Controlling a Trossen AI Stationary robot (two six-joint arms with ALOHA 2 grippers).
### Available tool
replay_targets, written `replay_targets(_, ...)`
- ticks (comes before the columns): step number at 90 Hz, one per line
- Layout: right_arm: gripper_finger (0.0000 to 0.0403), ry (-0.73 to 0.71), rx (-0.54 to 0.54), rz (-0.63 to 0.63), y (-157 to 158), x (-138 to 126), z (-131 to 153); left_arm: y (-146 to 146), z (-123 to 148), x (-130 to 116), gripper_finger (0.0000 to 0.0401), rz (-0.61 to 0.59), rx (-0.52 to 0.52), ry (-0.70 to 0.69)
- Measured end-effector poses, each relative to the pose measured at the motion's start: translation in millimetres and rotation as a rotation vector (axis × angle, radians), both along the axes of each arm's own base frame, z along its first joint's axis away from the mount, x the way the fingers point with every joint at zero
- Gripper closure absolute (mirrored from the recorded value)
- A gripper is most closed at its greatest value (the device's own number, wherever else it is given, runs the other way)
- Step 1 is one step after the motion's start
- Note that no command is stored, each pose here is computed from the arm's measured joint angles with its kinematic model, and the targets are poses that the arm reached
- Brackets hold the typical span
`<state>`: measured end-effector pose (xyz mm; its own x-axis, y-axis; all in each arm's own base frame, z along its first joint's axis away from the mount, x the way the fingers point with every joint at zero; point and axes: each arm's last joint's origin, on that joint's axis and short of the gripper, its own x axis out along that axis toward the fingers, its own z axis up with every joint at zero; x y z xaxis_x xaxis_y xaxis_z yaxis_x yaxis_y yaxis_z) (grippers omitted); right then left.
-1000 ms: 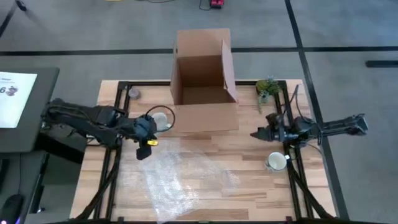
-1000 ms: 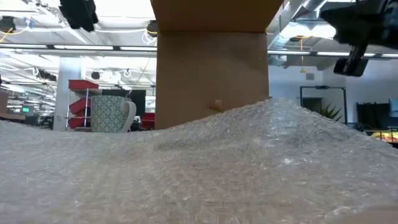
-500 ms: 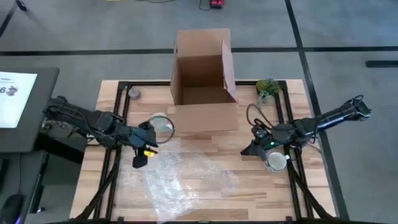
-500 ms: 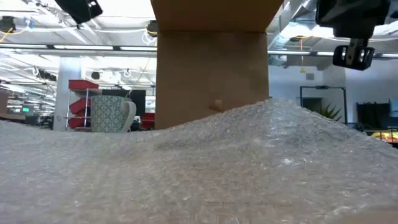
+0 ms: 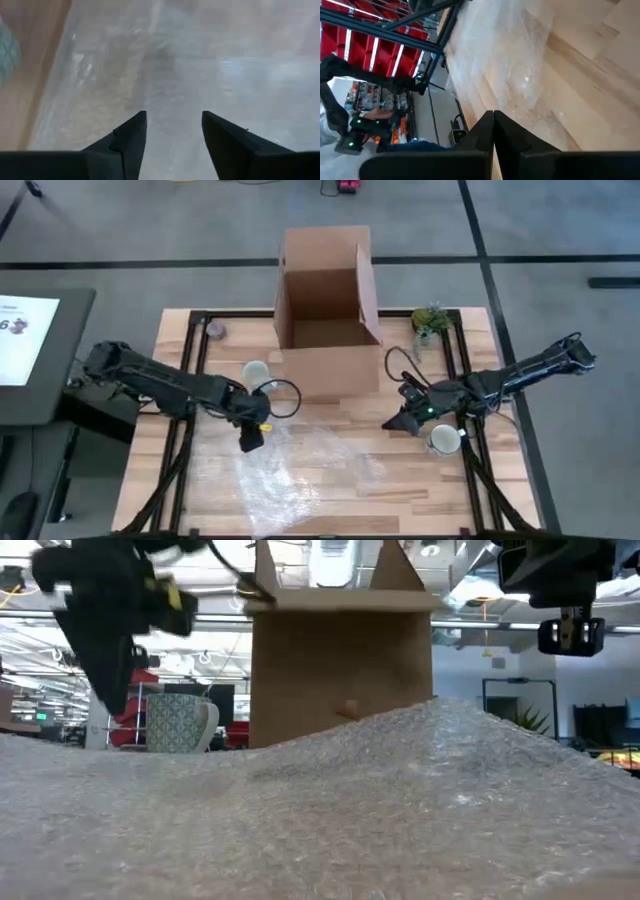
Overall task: Wrap mug
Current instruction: Prepare the right transparent bubble wrap
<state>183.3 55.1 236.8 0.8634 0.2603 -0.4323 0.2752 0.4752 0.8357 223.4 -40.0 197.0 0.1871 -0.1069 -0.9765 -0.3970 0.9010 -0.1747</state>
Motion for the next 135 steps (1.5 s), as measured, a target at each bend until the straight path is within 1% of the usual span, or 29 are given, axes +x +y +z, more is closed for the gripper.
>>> replay_targets(10, 0.0403, 0.004, 0.000, 0.000, 0.0, 0.0, -0.4, 8.2, -22.1, 3.7, 0.0207, -0.012, -0.055, 0.093)
replay_targets(16, 0.0403, 0.003, 0.000, 0.000, 0.0, 0.0, -0.3, 9.8, -31.4, 6.7, 0.0207, -0.042, -0.086, 0.132)
replay_targets(26, 0.0403, -0.002, 0.003, 0.002, 0.5, 0.0, 0.2, 7.3, -42.8, 12.2, 0.0209, -0.115, -0.174, 0.156)
replay_targets(32, 0.0403, -0.002, 0.003, 0.003, 0.7, 0.0, 0.1, 5.6, -46.5, 14.6, 0.0220, -0.136, -0.226, 0.158)
replay_targets(40, 0.0403, -0.003, 0.004, 0.003, 0.7, 0.0, 0.3, 4.1, -46.9, 17.2, 0.0261, -0.156, -0.265, 0.134)
replay_targets(45, 0.0403, -0.004, 0.004, 0.003, 0.7, 0.1, 0.4, 3.2, -45.2, 18.8, 0.0300, -0.168, -0.290, 0.107)
replay_targets(51, 0.0403, -0.004, 0.004, 0.003, 0.7, 0.1, 0.4, 3.3, -41.0, 20.3, 0.0361, -0.184, -0.314, 0.087)
replay_targets(54, 0.0403, -0.005, 0.004, 0.003, 0.8, 0.1, 0.5, 3.0, -37.2, 22.6, 0.0380, -0.193, -0.331, 0.070)
replay_targets(64, 0.0403, -0.004, 0.016, -0.001, 0.8, 0.2, 0.7, 1.0, -18.7, 31.4, 0.0396, -0.243, -0.405, -0.008)
replay_targets(73, 0.0403, -0.008, 0.022, -0.003, 0.8, 0.4, 1.2, -2.0, 6.8, 40.1, 0.0400, -0.319, -0.480, -0.135)
replay_targets(78, 0.0403, -0.005, 0.031, -0.008, 0.8, 0.4, 1.2, -3.1, 21.8, 42.6, 0.0401, -0.357, -0.503, -0.211)
replay_targets(88, 0.0403, 0.008, 0.066, -0.027, 0.8, 0.4, 1.0, -1.7, 47.8, 43.7, 0.0401, -0.379, -0.496, -0.318)
replay_targets(96, 0.0403, 0.016, 0.094, -0.041, 0.8, 0.4, 1.0, 2.1, 67.6, 45.3, 0.0401, -0.376, -0.489, -0.429)
replay_targets(102, 0.0403, 0.024, 0.123, -0.062, 0.6, 0.5, 1.1, 5.0, 83.2, 48.0, 0.0401, -0.366, -0.489, -0.536)
replay_targets(111, 0.0403, 0.026, 0.142, -0.118, -0.5, 0.7, 1.0, 6.6, 112.7, 51.2, 0.0401, -0.372, -0.490, -0.759)
replay_targets(118, 0.0403, 0.020, 0.130, -0.150, -1.5, 0.9, 1.0, 6.5, 138.0, 49.0, 0.0401, -0.371, -0.520, -0.931)
replay_targets(124, 0.0403, 0.019, 0.125, -0.172, -2.8, 1.1, 0.8, 4.9, 158.4, 43.2, 0.0401, -0.360, -0.571, -1.048)
replay_targets(135, 0.0403, 0.020, 0.104, -0.178, -4.3, 1.2, 0.1, 1.8, 190.2, 22.3, 0.0401, -0.317, -0.673, -1.184)
